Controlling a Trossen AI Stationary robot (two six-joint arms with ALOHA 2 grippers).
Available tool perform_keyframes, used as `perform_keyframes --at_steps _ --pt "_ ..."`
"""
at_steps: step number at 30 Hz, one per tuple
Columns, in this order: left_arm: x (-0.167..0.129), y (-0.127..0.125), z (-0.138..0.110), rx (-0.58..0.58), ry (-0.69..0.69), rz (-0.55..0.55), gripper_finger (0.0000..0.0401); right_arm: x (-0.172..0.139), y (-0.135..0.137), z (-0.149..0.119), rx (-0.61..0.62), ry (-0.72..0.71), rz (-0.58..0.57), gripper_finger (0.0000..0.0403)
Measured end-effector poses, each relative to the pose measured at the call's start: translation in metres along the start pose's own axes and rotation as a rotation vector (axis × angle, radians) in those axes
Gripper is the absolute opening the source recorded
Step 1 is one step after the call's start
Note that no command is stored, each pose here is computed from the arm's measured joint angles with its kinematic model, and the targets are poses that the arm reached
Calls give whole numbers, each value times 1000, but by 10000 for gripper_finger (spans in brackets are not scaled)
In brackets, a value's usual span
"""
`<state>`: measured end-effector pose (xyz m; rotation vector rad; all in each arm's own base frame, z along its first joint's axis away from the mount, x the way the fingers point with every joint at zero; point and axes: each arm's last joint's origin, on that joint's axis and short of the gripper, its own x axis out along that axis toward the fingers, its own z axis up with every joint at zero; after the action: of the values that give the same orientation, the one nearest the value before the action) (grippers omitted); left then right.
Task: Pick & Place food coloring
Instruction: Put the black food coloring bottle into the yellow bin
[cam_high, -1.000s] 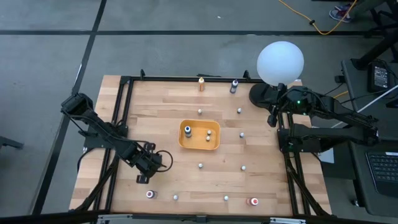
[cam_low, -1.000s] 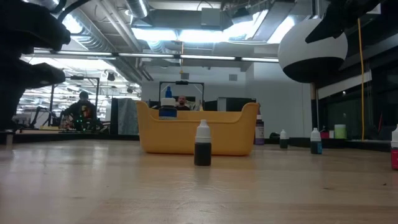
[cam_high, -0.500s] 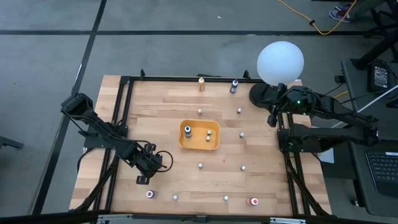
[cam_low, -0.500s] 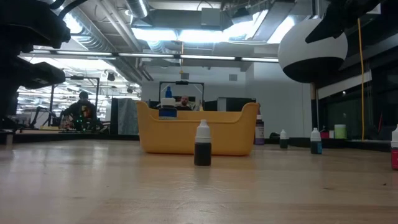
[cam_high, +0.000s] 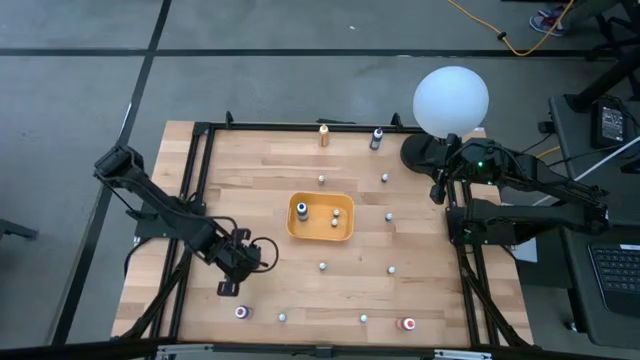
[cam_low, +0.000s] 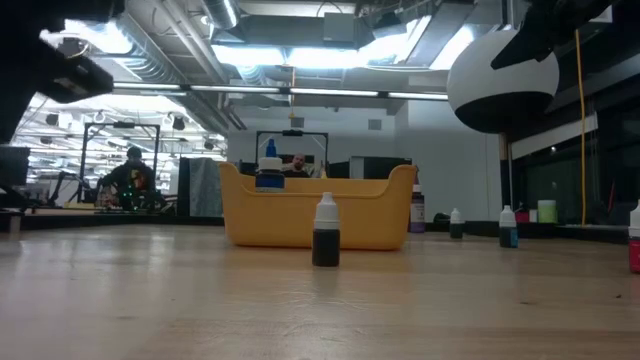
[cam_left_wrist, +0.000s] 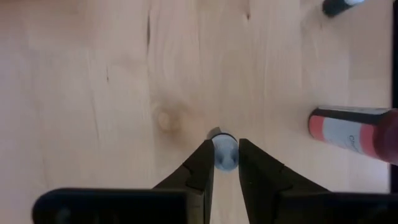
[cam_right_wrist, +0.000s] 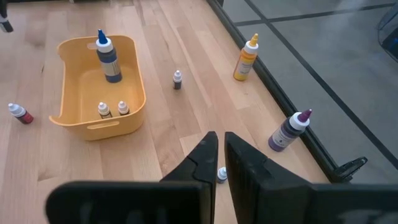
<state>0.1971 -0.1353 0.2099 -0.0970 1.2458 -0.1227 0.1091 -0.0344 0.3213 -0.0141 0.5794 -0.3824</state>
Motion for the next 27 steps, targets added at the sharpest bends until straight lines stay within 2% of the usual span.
perform_keyframes --at_steps 11,15,19,27 --pt "-4 8 5 -14 -5 10 55 0 0 0 -1 0 0 34" --pt "-13 13 15 -13 -18 11 55 0 0 0 -1 0 0 34" --pt "-34 20 35 11 -58 16 55 0 0 0 -1 0 0 34" --pt "-95 51 81 -16 -174 58 55 0 0 0 -1 0 0 34"
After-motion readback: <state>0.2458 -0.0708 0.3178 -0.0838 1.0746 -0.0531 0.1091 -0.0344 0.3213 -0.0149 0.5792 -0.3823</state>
